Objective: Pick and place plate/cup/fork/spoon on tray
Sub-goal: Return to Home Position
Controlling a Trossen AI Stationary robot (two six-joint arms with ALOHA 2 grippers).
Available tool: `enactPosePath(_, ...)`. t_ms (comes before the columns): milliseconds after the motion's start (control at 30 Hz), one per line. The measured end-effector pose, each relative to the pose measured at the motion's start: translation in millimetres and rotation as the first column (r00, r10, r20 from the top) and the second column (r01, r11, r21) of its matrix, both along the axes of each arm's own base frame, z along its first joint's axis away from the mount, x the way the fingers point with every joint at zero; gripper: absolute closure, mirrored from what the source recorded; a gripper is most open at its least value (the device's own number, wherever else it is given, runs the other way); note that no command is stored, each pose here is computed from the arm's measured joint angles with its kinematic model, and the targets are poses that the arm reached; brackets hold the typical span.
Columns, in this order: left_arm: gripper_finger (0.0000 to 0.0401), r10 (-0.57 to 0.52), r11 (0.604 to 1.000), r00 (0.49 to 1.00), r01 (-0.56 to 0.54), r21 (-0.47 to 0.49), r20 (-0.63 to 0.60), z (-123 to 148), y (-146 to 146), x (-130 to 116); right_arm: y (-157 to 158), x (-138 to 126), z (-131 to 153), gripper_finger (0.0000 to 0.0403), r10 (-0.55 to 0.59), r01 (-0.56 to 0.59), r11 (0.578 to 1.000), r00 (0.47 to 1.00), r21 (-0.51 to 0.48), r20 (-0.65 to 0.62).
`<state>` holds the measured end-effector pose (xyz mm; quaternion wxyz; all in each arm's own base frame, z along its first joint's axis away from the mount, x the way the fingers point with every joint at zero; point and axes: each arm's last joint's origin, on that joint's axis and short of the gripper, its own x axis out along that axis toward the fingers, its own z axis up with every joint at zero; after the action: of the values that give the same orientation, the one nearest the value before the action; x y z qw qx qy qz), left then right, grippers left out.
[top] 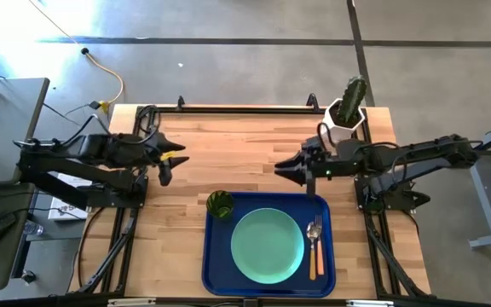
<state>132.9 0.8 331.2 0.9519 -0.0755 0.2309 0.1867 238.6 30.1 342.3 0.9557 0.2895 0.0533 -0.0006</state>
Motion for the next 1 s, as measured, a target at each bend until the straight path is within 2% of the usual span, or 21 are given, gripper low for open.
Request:
enactPosePath(300, 0.0231, -0.109, 0.994, 0.979, 0.111, 0.001, 0.17, -44, -3, -23, -3, -5, 9, 0.0276, -0.043, 0.036, 0.99, 0.997, 0.133, 0.056)
enactPosePath(633, 0.0231, -0.258, 0.963, 0.912, 0.27, 0.006, 0.32, -91, -5, -41, -6, -5, 9, 0.0276, -0.111, 0.103, 0.989, 0.992, 0.108, 0.064)
enactPosePath(800, 0.0231, -0.294, 0.95, 0.882, 0.312, 0.01, 0.368, -112, -6, -46, -9, -5, 13, 0.0276, -0.178, 0.163, 0.976, 0.979, 0.145, 0.096)
enactPosePath(1000, 0.0231, -0.354, 0.924, 0.847, 0.382, 0.009, 0.396, -128, -8, -49, -8, -5, 21, 0.0276, -0.152, 0.128, 0.982, 0.972, 0.141, 0.179)
